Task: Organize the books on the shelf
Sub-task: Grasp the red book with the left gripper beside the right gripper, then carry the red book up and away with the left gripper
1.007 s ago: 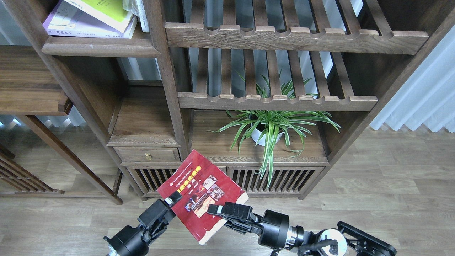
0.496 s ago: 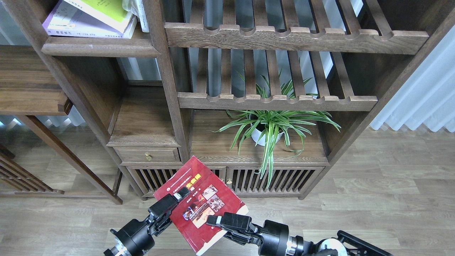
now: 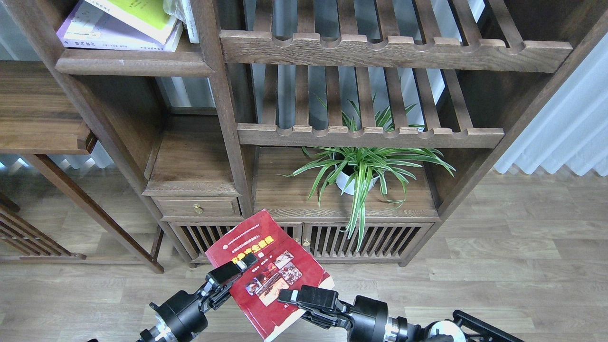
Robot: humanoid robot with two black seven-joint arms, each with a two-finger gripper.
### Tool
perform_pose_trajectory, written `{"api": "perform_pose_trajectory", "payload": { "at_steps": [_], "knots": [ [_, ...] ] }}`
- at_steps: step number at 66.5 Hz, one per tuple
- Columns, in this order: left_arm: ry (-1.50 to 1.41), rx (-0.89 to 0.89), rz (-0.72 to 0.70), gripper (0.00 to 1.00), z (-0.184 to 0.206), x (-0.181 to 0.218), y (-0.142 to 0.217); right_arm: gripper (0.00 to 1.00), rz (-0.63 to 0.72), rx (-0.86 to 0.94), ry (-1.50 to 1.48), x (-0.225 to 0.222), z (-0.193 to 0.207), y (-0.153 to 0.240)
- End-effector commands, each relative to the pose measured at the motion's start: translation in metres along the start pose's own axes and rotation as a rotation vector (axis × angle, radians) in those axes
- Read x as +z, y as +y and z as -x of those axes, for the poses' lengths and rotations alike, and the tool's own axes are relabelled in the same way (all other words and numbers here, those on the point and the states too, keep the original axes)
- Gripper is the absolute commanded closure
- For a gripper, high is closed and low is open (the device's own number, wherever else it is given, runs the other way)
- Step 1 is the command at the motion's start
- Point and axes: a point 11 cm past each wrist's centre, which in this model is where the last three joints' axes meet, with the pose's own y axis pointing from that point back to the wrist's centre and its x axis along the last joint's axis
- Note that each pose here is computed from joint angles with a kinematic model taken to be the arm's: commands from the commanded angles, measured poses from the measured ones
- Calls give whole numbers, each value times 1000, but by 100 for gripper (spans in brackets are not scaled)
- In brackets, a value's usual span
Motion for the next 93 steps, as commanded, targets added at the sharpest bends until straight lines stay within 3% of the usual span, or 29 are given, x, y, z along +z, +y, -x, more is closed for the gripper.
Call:
{"api": "perform_pose_trajectory", "payload": {
  "at_steps": [1, 24, 42, 44, 55, 66, 78, 93],
  "knots": [
    [-17, 8, 18, 94, -1, 10, 4, 2, -17, 61, 67, -24, -8, 6],
    [-72, 24, 41, 94, 3, 35, 21, 0, -121, 194, 76, -58, -37, 46],
    [-264, 153, 122, 94, 8, 117, 84, 0, -252, 159, 95, -98, -25, 49],
    [-319, 163, 170, 94, 20, 146, 95, 0, -278, 137, 89, -102, -22, 45],
    [-424, 99, 278, 94, 76, 214, 97, 0, -278, 123, 84, -101, -21, 38],
    [-483, -111, 424, 94, 178, 279, 81, 0, -275, 110, 78, -99, -20, 33],
    [-597, -242, 480, 94, 261, 310, 82, 0, -277, 116, 78, -98, -21, 35],
    [-806, -299, 554, 94, 354, 338, 115, 0, -281, 123, 71, -97, -24, 37]
  ]
}}
